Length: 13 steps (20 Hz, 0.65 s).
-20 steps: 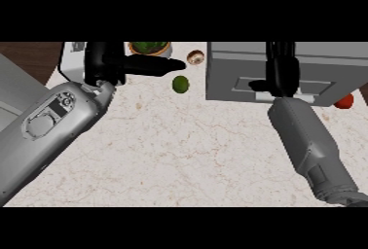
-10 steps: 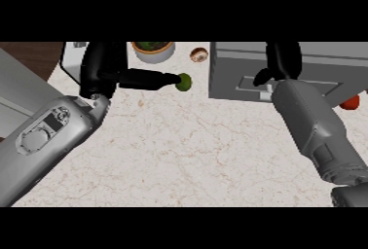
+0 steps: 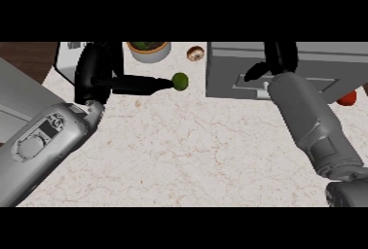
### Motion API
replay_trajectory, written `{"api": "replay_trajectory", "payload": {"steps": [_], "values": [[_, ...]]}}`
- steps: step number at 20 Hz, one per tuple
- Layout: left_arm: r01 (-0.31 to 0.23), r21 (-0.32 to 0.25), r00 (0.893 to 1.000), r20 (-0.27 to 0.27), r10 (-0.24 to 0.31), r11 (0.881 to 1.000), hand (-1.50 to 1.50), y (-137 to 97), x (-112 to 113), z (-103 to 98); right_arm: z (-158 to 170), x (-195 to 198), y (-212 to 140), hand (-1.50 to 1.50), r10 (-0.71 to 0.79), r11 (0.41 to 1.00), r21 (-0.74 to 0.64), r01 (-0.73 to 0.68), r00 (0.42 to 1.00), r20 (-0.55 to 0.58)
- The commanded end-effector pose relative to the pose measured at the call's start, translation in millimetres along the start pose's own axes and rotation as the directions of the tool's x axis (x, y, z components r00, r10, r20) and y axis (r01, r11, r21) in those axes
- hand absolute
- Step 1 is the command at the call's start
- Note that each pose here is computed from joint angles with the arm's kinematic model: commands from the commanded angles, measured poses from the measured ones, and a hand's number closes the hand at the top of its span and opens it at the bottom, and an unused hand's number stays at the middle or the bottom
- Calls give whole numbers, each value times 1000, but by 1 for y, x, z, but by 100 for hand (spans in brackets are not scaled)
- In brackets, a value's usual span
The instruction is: Pick up the can, place it into the drawer and close the drawer
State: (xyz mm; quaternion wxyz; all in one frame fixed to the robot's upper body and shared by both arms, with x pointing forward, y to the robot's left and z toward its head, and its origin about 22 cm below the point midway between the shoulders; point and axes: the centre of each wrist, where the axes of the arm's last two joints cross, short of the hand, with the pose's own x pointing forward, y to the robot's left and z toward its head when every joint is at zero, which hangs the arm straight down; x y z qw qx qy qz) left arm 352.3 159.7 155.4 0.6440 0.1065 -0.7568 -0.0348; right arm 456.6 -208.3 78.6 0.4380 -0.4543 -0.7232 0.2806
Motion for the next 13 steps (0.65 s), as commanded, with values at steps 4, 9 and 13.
{"api": "replay_trajectory", "payload": {"steps": [4, 9, 13], "values": [[-3, 16, 1000, -19, 3, 1000, -150, 6, -13, 8, -32, 49, -12, -150, -350, 931, -112, 346, 936, -17], [1, 17, 1000, -24, 0, 1000, -150, 23, -11, 8, -29, 50, -7, -150, -541, 838, -141, 527, 836, -90], [-9, 26, 1000, -19, 9, 1000, -150, 20, -18, 14, -33, 57, -9, -150, -573, 817, -132, 562, 816, -73]]}}
